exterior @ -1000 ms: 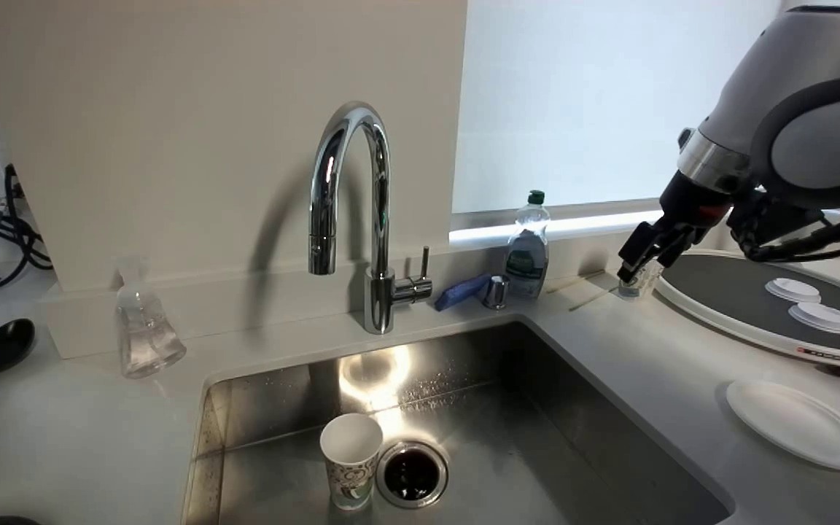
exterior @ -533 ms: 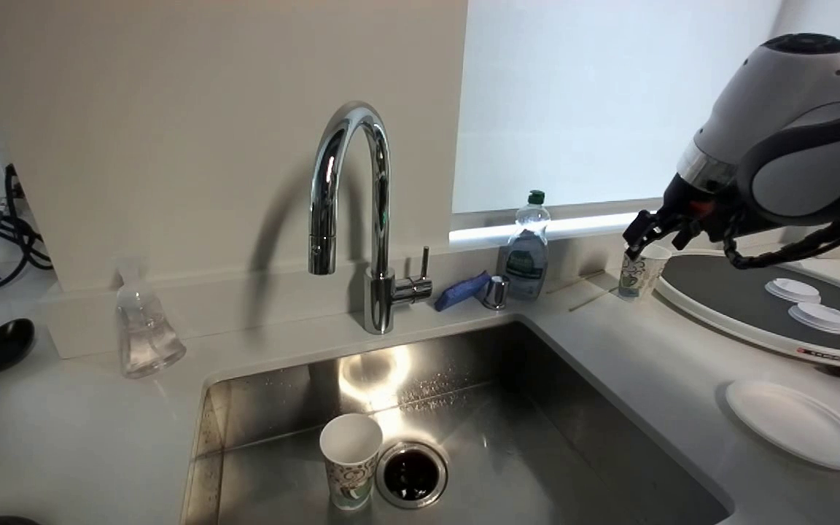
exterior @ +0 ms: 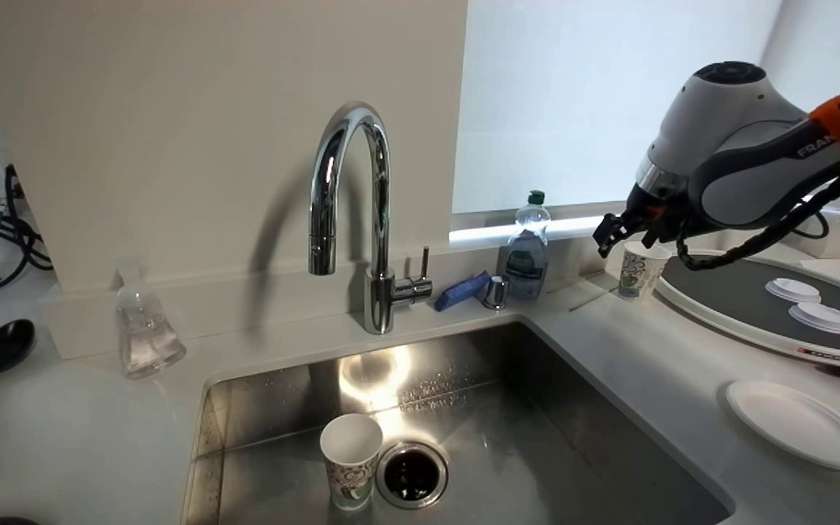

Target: Place the coffee cup in the sink then put the liquid from the cup on the left into the cup on the right.

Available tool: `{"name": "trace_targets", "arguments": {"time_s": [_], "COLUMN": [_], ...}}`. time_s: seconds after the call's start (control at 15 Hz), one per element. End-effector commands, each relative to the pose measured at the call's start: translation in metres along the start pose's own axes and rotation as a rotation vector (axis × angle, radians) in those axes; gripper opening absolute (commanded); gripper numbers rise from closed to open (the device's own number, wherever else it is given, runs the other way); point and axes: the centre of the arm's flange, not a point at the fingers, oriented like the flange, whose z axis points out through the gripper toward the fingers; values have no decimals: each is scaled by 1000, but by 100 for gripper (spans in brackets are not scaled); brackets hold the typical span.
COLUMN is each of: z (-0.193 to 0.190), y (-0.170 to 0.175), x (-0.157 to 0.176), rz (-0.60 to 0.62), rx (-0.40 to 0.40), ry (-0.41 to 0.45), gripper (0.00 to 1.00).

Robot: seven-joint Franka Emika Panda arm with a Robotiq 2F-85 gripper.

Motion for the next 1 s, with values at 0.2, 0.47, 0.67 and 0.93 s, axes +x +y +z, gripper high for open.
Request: {"name": "trace_targets", "arguments": {"time_s": [0.2,0.47,0.67,0.93], "z": [29,35,37,38], "y": [-2,7,12,13], "x": [22,27,29,30], "rz": [9,19,28,36], "rx": [-35,-63,-68,-65], "ry": [8,22,26,16], "gripper": [100,100,74,45]}}
